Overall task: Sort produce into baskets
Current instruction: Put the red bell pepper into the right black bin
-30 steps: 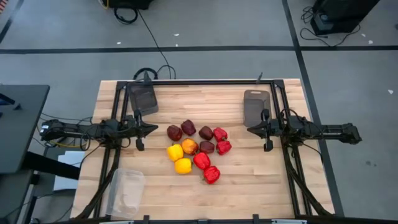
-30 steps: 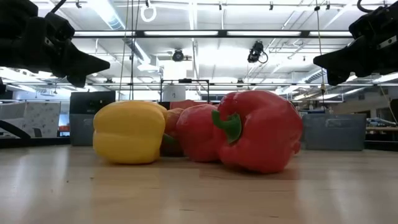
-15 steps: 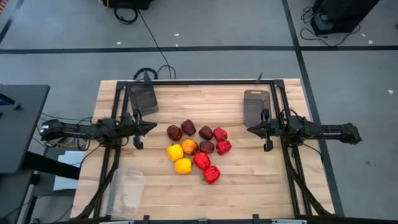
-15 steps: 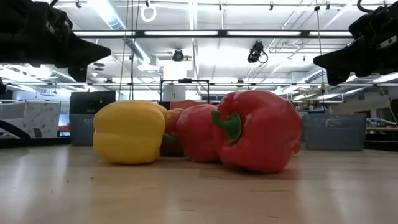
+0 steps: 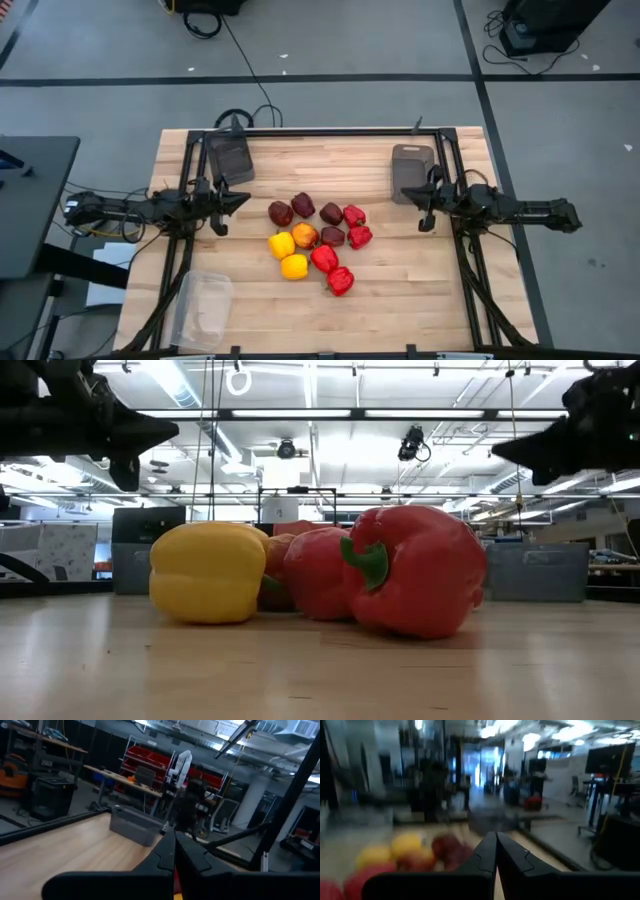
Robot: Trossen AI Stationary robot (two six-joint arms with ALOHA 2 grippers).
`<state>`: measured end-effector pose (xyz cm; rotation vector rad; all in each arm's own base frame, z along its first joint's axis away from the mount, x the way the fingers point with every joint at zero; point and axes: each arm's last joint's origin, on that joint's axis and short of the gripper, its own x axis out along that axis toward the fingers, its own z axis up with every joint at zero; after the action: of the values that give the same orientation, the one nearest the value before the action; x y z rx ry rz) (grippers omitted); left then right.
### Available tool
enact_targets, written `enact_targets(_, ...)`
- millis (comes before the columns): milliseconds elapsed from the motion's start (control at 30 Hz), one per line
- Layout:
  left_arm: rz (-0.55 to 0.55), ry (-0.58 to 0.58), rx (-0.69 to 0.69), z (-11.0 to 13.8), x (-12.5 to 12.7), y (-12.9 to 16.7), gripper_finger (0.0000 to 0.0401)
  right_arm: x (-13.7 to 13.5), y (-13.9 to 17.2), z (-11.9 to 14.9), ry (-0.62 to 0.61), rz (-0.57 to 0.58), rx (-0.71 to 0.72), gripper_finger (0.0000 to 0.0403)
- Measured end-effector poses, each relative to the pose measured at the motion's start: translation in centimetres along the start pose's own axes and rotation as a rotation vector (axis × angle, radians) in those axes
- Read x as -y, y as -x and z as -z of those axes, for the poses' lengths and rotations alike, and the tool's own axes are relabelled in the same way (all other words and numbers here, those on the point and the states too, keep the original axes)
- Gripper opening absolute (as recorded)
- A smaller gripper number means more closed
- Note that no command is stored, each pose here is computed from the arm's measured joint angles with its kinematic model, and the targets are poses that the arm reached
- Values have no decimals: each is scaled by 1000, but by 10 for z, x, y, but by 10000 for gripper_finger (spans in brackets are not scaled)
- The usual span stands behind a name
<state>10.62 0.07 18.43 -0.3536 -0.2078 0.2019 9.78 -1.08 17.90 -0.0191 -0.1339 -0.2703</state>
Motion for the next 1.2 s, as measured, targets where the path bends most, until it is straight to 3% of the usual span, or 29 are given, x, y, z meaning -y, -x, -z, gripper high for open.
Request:
enact_targets(100,-17,9,17,-1,0,-1,12,1,1,-13,-116,13,129,23)
enact_targets(267,-82,31,2,-11,4,-9,28,12,9,-36,-313,293,393,23)
enact_targets(400,-123,30,-18,-20,10,-19,61,17,11,-38,-609,425,476,23)
enact_targets(533,-154,17,-54,-26,14,-32,99,12,1,-29,-623,343,320,23)
enact_targets(633,-177,43,-64,-34,18,-41,121,9,-7,-27,-699,276,190,23)
enact_targets(767,-238,86,-137,-46,22,-55,140,5,-22,-30,-749,294,-4,23)
enact_targets(933,-259,58,-261,-69,32,-72,156,2,-53,-61,-620,357,-202,21)
enact_targets(1067,-298,25,-319,-91,39,-81,166,2,-89,-88,-472,384,-450,15)
enact_targets(1200,-330,-2,-365,-108,44,-86,175,4,-124,-90,-596,475,-704,20)
